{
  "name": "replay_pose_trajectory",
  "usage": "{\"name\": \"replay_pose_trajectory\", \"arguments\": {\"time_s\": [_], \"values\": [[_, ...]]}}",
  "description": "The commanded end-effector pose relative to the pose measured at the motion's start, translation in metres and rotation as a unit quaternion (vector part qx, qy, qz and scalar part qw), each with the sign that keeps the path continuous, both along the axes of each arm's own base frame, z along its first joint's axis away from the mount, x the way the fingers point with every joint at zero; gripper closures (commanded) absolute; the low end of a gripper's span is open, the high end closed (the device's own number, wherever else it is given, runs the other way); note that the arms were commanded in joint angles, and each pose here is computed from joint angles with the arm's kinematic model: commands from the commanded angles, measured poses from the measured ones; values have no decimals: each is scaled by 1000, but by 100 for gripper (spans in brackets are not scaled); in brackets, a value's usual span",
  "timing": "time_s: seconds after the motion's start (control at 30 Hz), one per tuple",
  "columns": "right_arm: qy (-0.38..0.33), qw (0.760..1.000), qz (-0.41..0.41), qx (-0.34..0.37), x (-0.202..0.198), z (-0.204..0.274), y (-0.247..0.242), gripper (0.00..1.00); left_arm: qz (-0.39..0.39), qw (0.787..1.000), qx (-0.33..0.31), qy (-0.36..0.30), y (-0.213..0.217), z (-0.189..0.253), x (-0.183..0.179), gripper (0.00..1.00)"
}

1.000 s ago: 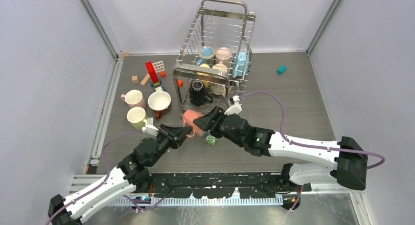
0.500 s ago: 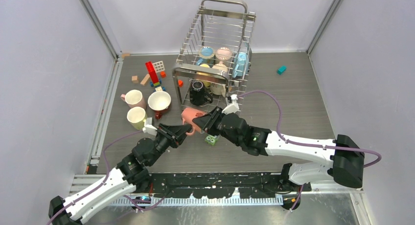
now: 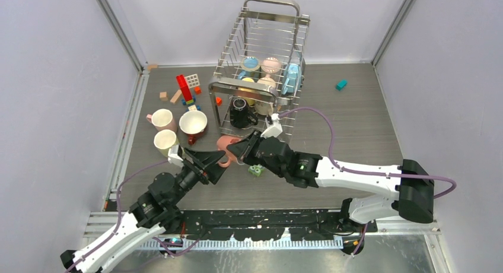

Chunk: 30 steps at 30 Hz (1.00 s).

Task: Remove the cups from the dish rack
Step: Place the cup at the center of the board.

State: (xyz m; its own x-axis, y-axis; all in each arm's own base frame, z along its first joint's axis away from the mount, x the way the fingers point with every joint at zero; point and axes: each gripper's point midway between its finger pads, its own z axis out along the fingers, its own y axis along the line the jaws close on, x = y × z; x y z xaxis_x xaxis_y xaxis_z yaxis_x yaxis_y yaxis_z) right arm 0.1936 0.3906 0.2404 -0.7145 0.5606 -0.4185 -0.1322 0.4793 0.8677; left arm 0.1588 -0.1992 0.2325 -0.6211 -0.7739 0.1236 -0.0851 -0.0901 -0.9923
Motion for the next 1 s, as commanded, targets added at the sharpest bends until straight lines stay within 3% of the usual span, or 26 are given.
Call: {"name": "replay_pose_trajectory", "arguments": {"time_s": [0.0, 0.03, 0.1, 0.3, 0.6, 0.97], "values": [[-24, 999, -29, 28, 12, 39, 0, 99, -18, 999, 35, -8, 8, 3, -15, 13], [-21, 999, -30, 21, 11, 38, -1, 99, -18, 999, 50, -7, 10, -1, -17, 4], [-15, 999, -31, 6, 10, 36, -5, 99, -18, 996, 91, -7, 17, -9, -22, 0], [16, 997, -15, -68, -5, 16, -27, 99, -17, 972, 233, -30, 39, -23, -29, 0], [71, 983, -21, -166, -35, -17, -97, 99, -47, 920, 380, -84, 38, -14, -19, 0], [116, 951, -58, -282, -51, -52, -173, 99, -72, 863, 481, -133, 33, 3, -3, 0]]}}
